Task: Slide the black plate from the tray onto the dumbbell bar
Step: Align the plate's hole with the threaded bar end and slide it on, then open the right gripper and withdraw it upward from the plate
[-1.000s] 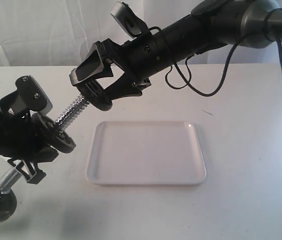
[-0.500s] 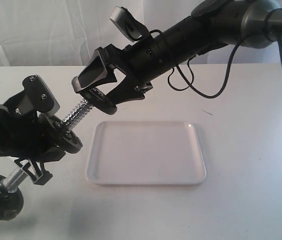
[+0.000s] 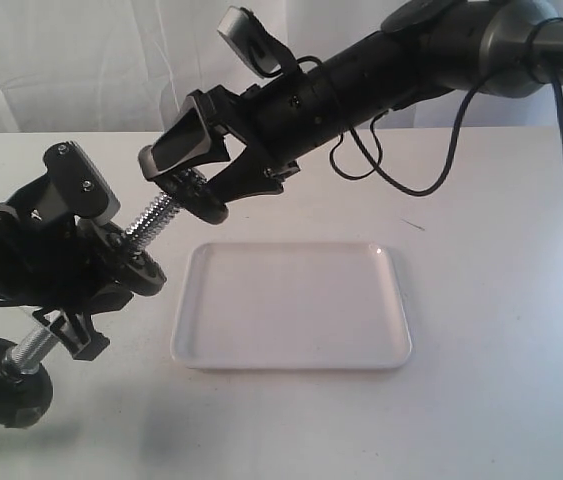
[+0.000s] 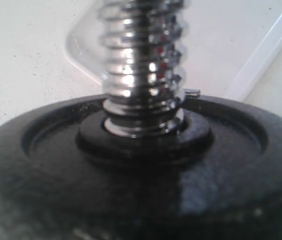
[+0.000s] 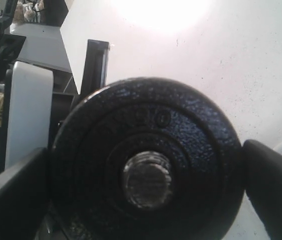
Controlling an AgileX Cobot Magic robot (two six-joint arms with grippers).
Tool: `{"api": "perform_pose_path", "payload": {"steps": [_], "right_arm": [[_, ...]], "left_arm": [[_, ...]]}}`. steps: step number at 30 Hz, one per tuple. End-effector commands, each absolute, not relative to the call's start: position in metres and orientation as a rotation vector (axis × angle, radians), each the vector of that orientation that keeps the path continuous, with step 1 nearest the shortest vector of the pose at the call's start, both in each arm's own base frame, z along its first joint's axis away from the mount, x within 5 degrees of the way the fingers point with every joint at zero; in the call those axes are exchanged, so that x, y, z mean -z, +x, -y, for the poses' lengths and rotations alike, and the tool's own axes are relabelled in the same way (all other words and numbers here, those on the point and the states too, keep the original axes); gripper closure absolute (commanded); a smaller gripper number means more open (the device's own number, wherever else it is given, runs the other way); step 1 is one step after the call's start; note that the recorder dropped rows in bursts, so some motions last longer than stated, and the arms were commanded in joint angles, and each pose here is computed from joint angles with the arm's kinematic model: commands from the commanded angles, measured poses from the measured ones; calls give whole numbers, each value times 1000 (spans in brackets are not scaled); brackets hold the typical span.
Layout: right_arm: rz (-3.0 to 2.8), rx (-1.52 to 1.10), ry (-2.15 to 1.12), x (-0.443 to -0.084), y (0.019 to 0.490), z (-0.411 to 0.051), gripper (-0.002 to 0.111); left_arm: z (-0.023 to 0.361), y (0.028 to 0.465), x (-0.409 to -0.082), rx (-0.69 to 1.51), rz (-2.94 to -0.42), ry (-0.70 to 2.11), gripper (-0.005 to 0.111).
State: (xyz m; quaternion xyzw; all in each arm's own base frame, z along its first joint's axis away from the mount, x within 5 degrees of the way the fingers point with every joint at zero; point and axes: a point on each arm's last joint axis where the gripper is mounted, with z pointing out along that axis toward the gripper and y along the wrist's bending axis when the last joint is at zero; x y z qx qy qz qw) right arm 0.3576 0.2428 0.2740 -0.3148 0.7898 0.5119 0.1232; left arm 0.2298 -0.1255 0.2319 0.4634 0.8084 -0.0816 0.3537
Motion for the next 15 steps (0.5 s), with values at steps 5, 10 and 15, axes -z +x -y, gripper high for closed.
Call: {"api": "perform_pose_path", "payload": {"steps": [5,10,15], "right_arm": [[-2189,-1586,-948,-286,350,-255,99],[-2197,-1587,-942,-285,350,-255,57],[-2201,-1589,-938,-285,350,-255,29]], "left_arm": [[126,236,-259,175,-1975,1074,107],[127,235,-259,176,-1976,1076,107],[127,235,-259,176,-1976,1076,107]]}}
